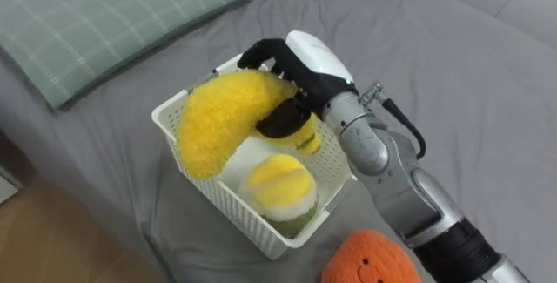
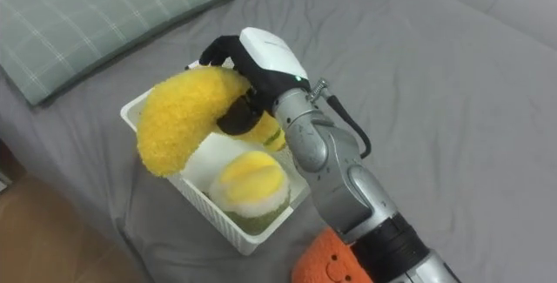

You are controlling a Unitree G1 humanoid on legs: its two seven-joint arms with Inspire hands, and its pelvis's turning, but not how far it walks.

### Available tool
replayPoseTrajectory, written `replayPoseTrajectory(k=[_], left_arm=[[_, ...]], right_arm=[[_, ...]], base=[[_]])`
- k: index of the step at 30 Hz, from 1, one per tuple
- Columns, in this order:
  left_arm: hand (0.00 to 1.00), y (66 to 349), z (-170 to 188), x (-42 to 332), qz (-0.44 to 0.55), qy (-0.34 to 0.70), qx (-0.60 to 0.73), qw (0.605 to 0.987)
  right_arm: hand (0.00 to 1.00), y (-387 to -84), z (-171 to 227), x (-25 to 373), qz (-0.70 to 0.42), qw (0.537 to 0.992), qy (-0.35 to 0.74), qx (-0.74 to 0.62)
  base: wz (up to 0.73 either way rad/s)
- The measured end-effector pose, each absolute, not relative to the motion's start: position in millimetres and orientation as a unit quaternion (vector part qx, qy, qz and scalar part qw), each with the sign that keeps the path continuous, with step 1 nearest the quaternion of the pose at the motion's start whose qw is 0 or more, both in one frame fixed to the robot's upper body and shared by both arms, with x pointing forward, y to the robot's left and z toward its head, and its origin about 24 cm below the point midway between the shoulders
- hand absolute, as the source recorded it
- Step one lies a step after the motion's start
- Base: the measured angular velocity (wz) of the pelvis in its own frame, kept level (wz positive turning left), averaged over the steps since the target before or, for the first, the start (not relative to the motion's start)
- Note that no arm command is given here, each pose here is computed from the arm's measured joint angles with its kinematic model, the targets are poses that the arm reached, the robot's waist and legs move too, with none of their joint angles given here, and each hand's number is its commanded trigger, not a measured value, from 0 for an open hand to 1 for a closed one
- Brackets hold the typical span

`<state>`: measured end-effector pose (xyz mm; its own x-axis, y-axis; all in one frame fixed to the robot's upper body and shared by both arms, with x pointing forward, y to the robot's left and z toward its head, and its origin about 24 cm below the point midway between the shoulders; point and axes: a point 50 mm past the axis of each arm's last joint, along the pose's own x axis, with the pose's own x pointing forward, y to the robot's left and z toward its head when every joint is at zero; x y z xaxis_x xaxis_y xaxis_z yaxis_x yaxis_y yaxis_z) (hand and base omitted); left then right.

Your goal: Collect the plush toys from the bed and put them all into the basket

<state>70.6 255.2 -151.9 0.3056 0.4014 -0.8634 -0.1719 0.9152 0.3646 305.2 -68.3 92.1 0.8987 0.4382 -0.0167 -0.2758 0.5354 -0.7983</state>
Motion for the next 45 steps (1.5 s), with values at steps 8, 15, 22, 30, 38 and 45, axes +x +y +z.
replayPoseTrajectory(k=[8,15,22,30,38,45], left_arm=[[0.0,258.6,-151.5,67.9,0.198,0.566,0.107,0.793],[0.0,258.2,-148.9,75.3,0.212,0.553,0.115,0.798],[0.0,250.1,-150.4,78.7,0.21,0.549,0.102,0.802],[0.0,250.1,-150.8,77.1,0.209,0.551,0.099,0.802],[0.0,252.1,-152.9,58.5,0.215,0.567,0.098,0.789],[0.0,256.1,-155.2,33.0,0.239,0.585,0.089,0.77]], right_arm=[[0.0,-72.9,80.2,307.8,0.201,0.871,-0.069,-0.443],[0.0,-76.0,75.4,308.3,0.189,0.873,-0.067,-0.444],[0.0,-76.2,76.8,308.0,0.191,0.869,-0.077,-0.449],[0.0,-88.9,77.0,309.3,0.18,0.88,-0.076,-0.433],[0.0,-145.2,60.9,304.4,0.095,0.923,-0.009,-0.373],[0.0,-192.8,23.1,271.2,0.03,0.939,0.079,-0.333]], base=[[0.01],[-0.04],[-0.04],[0.0],[-0.08],[-0.19]])
